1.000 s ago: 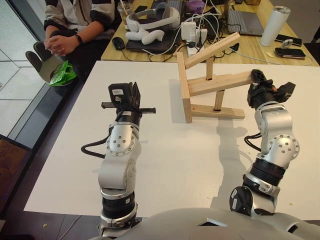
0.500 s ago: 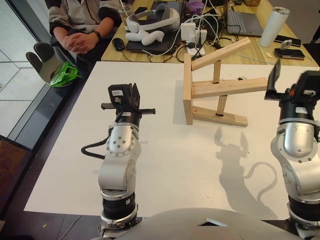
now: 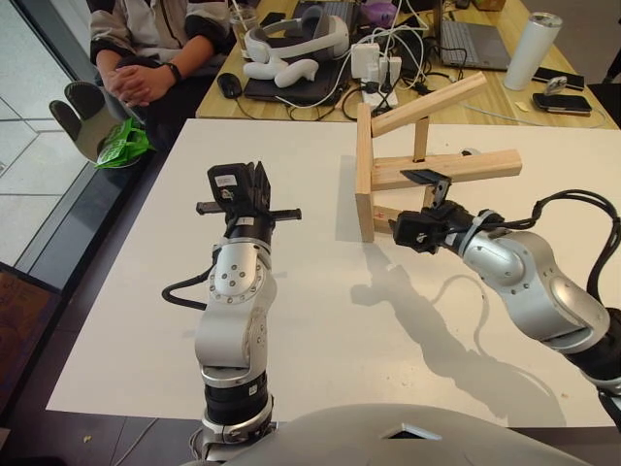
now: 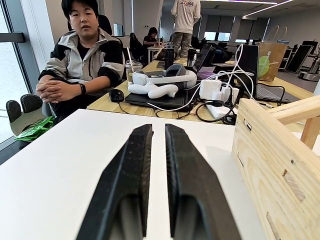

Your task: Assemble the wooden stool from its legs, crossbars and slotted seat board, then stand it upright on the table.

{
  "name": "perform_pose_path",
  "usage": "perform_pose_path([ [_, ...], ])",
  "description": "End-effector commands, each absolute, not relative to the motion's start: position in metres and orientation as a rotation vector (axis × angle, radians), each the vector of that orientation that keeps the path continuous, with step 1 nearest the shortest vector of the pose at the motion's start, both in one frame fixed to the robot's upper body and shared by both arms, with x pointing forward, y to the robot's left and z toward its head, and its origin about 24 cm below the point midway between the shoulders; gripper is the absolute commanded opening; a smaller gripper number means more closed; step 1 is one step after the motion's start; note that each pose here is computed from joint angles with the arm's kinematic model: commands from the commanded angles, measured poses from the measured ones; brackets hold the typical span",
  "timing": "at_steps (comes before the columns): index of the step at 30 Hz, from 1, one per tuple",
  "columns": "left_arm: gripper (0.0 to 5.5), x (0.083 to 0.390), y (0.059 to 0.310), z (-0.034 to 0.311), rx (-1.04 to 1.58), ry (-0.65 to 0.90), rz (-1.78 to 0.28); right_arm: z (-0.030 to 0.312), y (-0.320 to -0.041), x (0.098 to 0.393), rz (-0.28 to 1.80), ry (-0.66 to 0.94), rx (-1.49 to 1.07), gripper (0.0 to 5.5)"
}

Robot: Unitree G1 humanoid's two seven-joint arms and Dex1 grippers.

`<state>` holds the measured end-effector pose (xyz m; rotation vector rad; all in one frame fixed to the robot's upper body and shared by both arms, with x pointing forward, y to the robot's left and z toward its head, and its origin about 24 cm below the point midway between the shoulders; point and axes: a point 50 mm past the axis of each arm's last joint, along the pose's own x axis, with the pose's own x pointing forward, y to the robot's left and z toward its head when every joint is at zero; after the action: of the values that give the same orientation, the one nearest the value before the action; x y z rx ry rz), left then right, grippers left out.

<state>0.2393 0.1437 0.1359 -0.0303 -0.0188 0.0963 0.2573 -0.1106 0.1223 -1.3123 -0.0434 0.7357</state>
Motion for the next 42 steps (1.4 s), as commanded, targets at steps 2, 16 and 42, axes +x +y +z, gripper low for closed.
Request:
perform_pose_path([
  [2,0.44,0.243,0.142,0.136,-0.034,-0.018,0.092,0.118,-0.097,0.285,0.668,-0.088,-1.409,4.61],
  [16,0.44,0.244,0.142,0.136,-0.033,-0.011,0.083,0.104,-0.087,0.315,0.567,-0.032,-1.219,3.52],
  [42,0.44,0.249,0.148,0.141,-0.014,-0.034,0.090,0.139,-0.074,0.307,0.427,0.006,0.100,2.39],
])
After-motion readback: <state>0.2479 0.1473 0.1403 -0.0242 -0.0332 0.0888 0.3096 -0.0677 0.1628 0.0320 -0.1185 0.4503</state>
